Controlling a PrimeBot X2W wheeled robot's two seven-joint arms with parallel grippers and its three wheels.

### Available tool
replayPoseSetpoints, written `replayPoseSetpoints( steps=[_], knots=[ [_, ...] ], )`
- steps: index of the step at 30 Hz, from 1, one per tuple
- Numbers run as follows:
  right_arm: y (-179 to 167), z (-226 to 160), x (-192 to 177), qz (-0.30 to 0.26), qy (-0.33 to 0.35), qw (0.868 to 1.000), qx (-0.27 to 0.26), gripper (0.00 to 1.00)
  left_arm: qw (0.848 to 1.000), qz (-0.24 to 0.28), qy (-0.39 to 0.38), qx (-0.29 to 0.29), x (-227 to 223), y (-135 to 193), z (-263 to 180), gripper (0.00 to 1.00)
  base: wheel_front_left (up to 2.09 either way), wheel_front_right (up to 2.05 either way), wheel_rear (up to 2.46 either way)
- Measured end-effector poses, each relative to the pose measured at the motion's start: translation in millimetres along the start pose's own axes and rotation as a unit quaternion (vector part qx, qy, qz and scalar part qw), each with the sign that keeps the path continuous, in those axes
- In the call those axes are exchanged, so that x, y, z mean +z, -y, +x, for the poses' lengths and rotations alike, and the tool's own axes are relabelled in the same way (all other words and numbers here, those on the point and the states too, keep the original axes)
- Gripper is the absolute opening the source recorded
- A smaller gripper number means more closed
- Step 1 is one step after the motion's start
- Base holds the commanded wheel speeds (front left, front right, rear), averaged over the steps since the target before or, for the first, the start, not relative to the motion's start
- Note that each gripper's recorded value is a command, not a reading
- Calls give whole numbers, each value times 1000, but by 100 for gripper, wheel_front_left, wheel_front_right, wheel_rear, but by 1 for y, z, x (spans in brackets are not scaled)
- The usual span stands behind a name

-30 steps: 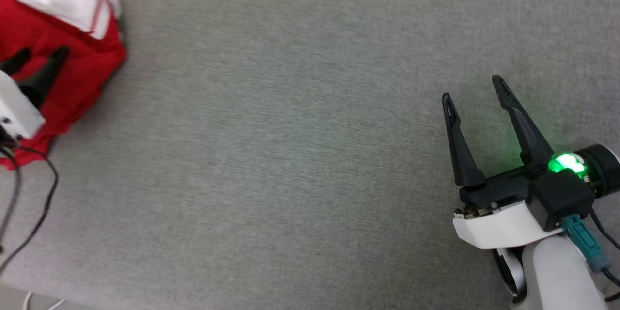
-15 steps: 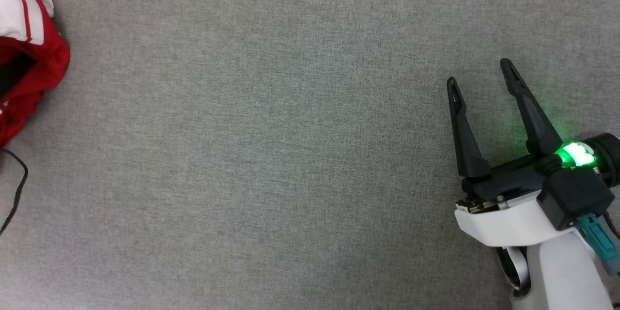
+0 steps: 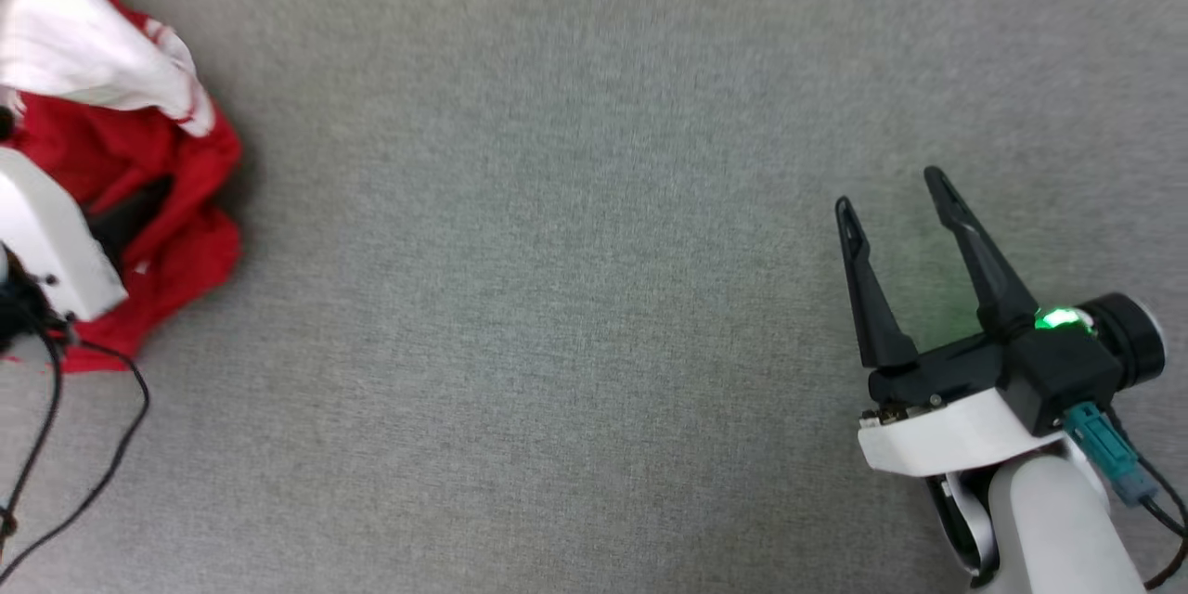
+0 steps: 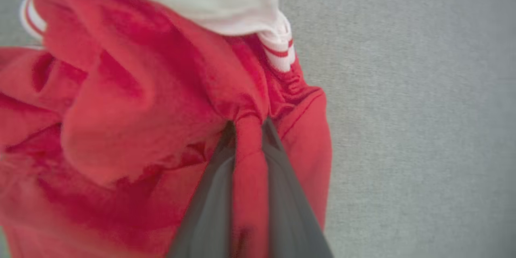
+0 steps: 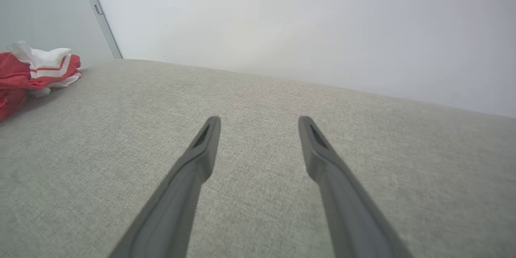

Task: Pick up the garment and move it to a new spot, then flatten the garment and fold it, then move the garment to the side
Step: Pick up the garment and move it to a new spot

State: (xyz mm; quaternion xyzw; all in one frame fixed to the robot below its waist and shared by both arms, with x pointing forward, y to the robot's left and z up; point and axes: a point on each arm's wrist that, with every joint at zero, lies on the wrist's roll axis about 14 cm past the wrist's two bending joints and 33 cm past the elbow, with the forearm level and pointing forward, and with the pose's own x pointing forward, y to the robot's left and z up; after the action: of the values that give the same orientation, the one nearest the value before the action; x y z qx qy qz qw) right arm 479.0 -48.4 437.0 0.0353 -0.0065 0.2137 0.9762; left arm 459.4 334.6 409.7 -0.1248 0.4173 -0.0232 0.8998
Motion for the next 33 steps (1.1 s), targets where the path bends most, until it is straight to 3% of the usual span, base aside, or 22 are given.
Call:
replayPoseSetpoints(
  steps=[4, 13, 24, 25, 33],
  knots=[
    [0, -7, 22, -2, 17, 1000, -5, 100, 998, 41, 24, -39, 3, 30, -16, 0, 0, 0, 0],
    [12, -34, 62, -9, 49, 998, -36, 100, 984, 79, 103, -121, 13, 99, -33, 0, 0, 0, 0],
    [52, -78, 88, -26, 66, 991, -110, 100, 940, 132, 125, -289, -24, 279, -18, 0, 0, 0, 0],
    [60, -86, 91, -28, 69, 989, -125, 100, 931, 140, 120, -316, -36, 309, -15, 0, 0, 0, 0],
    [89, -113, 96, -42, 68, 981, -178, 100, 887, 176, 114, -412, -66, 414, -17, 0, 0, 0, 0]
  ],
)
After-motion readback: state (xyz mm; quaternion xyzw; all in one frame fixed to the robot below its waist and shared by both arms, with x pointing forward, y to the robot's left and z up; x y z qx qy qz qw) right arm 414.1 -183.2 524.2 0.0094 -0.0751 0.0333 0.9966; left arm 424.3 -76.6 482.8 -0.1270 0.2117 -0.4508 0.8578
